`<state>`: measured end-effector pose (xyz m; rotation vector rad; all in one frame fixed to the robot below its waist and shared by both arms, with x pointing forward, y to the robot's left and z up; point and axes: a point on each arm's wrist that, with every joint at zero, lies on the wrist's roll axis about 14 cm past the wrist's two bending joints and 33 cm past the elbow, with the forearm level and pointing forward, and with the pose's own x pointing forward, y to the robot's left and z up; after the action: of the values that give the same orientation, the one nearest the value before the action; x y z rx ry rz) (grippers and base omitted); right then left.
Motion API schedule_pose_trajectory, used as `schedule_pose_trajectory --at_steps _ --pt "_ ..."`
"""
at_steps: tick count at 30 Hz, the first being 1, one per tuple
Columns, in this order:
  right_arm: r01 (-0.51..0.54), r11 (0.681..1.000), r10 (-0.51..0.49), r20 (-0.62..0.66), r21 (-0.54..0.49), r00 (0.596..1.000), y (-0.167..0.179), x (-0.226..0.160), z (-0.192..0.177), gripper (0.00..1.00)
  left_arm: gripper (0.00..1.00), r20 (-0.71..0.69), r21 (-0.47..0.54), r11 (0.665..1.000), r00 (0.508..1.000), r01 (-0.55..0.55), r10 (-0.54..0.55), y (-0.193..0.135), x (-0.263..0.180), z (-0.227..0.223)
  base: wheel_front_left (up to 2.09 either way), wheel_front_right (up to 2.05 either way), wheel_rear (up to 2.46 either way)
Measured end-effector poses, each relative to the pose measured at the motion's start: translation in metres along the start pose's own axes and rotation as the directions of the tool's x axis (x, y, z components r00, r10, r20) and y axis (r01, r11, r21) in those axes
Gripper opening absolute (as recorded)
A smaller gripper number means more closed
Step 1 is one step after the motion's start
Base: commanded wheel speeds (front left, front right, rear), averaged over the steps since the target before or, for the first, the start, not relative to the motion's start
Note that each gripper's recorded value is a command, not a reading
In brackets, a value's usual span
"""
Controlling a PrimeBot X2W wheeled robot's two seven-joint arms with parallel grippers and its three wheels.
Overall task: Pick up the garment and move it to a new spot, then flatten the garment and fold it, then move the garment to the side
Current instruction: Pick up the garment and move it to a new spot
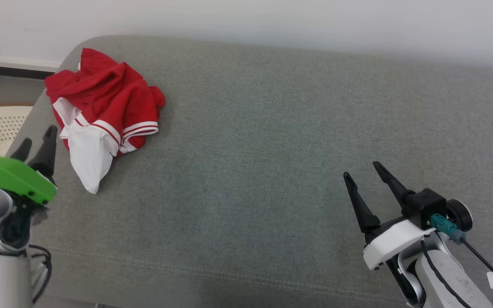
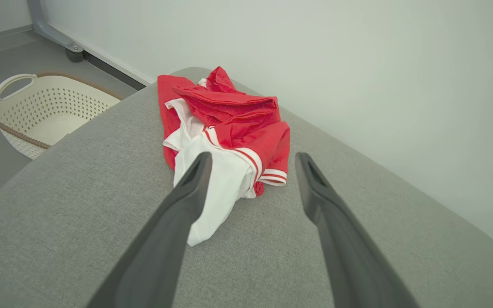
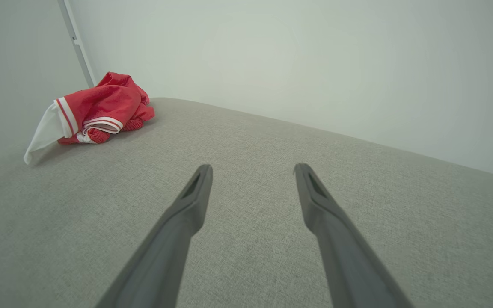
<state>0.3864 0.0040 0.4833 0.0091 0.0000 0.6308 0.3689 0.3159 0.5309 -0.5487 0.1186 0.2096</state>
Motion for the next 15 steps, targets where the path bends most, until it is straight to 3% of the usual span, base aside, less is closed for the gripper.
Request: schedule_pose_trajectory --at_steps 9,15 --pt "0.060 0.998 -0.059 -0.013 0.014 0.998 -0.022 -0.001 -0.007 1.00 1.00 -0.117 -0.014 1.000 0.993 -0.009 0.007 -0.005 0.040 0.013 0.00 0.00 0.00" --pt "0.106 0.994 -0.105 -0.027 0.022 0.994 -0.041 -0.001 -0.015 1.00 1.00 -0.243 0.067 0.998 0.969 -0.015 0.031 -0.007 0.063 -0.005 0.00 0.00 0.00"
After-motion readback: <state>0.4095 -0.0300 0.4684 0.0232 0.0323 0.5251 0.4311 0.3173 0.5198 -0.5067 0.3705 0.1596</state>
